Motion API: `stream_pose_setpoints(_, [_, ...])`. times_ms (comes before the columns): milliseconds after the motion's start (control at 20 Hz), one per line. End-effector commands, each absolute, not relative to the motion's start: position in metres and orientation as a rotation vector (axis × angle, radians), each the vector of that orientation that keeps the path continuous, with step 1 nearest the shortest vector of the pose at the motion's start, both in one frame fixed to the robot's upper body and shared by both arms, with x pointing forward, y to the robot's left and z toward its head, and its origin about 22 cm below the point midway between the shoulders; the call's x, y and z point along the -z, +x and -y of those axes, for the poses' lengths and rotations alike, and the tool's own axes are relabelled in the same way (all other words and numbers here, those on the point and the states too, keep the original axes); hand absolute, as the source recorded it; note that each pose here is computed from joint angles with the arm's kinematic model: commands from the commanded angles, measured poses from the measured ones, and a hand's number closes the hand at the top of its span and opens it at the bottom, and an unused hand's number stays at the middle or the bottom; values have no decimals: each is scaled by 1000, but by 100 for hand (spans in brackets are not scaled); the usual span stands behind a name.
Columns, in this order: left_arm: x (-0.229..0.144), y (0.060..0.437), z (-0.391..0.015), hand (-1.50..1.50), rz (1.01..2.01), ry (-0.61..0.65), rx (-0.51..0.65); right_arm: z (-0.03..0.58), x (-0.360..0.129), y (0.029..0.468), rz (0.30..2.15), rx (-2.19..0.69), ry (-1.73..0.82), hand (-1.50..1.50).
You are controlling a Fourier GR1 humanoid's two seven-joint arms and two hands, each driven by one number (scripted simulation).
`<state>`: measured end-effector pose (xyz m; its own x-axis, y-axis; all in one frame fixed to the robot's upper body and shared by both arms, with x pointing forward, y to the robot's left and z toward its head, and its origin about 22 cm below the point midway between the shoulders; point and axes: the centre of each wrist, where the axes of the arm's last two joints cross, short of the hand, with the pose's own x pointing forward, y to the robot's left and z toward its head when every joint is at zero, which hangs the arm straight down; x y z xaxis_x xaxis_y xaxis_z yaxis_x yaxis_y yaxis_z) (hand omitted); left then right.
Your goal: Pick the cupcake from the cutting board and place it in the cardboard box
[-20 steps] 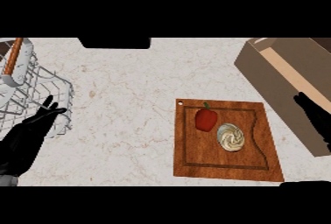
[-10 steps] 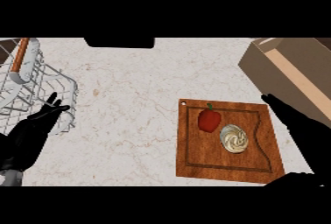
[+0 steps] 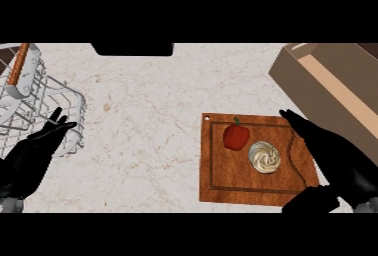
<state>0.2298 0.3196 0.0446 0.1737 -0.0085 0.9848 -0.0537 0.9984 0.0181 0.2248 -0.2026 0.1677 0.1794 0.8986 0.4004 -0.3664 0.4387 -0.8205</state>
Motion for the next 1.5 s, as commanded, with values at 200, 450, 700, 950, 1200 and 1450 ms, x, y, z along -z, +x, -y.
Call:
stream_pose_setpoints(200, [-62, 240, -320, 0, 1431, 44, -56, 192, -159, 230, 915, -998, -680, -150])
stream_pose_setpoints(450, [-50, 244, -312, 0, 1451, 62, -51, 177, -151, 238, 966, -1020, -678, -150])
stream_pose_setpoints(700, [-55, 254, -329, 0, 1447, 57, -49, 169, -138, 240, 976, -1039, -727, -150])
stream_pose_setpoints(950, [-49, 253, -325, 0, 1441, 63, -57, 161, -147, 247, 931, -1050, -736, -150])
stream_pose_setpoints(1200, [-46, 240, -324, 0, 1429, 36, -27, 169, -138, 253, 884, -1062, -740, -150])
stream_pose_setpoints(1450, [-51, 248, -326, 0, 1435, 41, -53, 162, -129, 267, 840, -1060, -748, -150])
